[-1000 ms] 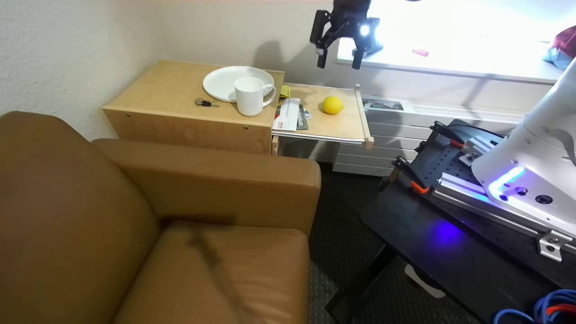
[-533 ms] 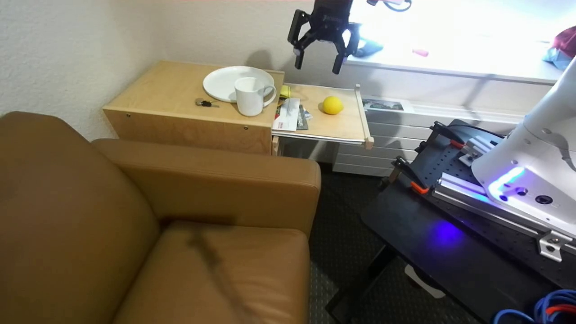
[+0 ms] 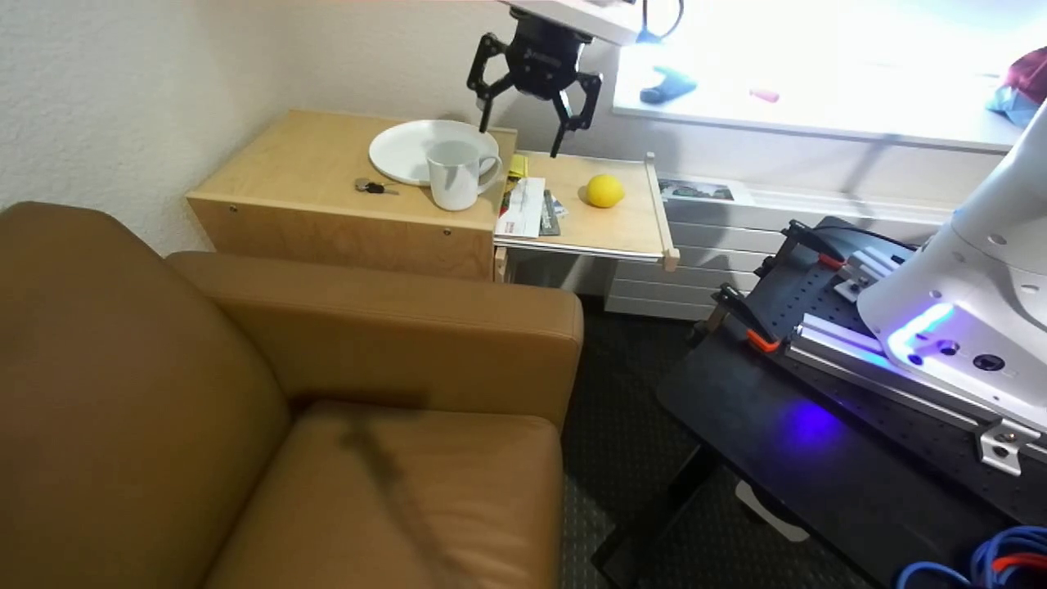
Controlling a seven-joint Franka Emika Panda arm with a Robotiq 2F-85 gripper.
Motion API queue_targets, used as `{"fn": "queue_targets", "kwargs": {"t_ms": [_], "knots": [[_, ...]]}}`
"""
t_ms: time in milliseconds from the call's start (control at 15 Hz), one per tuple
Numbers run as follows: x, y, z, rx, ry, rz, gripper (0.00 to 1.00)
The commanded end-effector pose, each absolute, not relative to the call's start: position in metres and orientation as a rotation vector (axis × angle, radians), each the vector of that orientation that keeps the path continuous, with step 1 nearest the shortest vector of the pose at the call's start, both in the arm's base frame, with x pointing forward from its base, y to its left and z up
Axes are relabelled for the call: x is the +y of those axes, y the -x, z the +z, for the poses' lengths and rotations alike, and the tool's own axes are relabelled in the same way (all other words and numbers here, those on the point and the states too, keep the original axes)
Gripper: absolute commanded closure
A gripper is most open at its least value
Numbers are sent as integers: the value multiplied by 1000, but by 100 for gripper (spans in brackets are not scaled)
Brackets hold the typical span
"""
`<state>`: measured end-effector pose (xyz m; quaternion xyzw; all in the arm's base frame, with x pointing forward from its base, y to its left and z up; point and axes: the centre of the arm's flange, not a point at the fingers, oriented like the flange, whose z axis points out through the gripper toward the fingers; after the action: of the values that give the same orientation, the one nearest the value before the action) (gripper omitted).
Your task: Put the mug on the window sill, put the lemon on the plate, and then close the top drawer
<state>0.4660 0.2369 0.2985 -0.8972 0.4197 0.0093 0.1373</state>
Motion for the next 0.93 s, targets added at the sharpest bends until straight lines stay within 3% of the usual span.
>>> {"fn": "queue_targets", "kwargs": {"t_ms": [0,200,867], "knots": [[269,-505,281,1422,2432,-83,0],[260,-494,285,1455,2402,-67,0],[244,-548,239,1892,2162,-270,0]]}}
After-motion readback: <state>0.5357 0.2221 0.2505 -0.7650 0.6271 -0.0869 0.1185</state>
